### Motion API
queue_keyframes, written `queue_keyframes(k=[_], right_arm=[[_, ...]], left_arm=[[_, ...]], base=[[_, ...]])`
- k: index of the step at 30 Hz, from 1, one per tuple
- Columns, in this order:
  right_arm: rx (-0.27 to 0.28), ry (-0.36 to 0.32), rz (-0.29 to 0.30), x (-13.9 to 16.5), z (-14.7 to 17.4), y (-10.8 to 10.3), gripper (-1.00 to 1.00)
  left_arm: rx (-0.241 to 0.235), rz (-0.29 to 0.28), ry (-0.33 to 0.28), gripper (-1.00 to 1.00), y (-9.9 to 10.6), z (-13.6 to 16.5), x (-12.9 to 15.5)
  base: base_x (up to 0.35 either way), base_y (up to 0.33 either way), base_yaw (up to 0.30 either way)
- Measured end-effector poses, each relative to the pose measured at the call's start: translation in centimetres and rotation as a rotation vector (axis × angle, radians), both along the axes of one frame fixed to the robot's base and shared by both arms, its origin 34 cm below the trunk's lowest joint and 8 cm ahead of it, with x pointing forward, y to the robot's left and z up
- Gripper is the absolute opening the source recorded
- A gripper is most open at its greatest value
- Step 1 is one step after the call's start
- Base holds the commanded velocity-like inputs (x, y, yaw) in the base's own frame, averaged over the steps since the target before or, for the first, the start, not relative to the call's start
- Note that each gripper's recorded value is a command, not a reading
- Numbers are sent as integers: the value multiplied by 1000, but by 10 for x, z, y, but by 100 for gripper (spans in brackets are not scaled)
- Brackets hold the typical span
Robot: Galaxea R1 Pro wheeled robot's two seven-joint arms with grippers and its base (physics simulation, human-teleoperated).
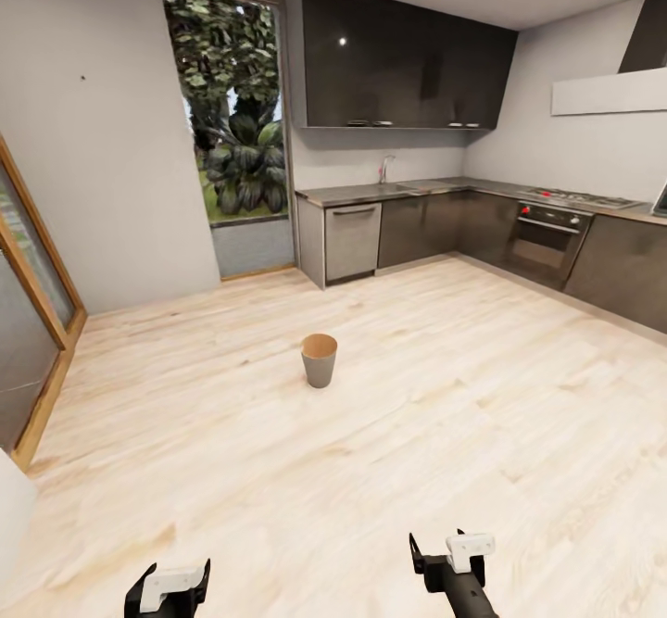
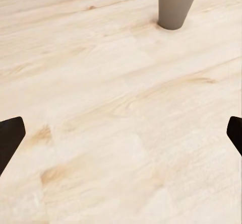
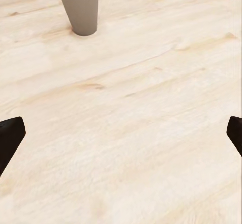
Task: Put the three can of soda from the living room inside the tash can in the kitchen.
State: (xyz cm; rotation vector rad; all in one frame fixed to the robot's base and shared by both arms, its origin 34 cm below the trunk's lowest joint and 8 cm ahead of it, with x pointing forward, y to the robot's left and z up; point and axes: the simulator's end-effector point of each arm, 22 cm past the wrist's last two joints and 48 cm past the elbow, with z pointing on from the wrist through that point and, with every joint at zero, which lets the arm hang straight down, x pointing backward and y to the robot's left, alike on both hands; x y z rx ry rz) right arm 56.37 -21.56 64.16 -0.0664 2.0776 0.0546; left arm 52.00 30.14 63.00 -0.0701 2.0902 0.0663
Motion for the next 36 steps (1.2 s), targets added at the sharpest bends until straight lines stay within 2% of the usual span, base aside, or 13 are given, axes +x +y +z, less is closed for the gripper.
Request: queue_keyframes(k=[12,36], right_arm=[[0,1,1,0,0,0,100],[0,0,22,-1,0,8,100]], left_arm=[[0,0,0,100,0,0,0],[0,0,0,100,0,0,0]], base=[[320,0,55],[321,0,211]])
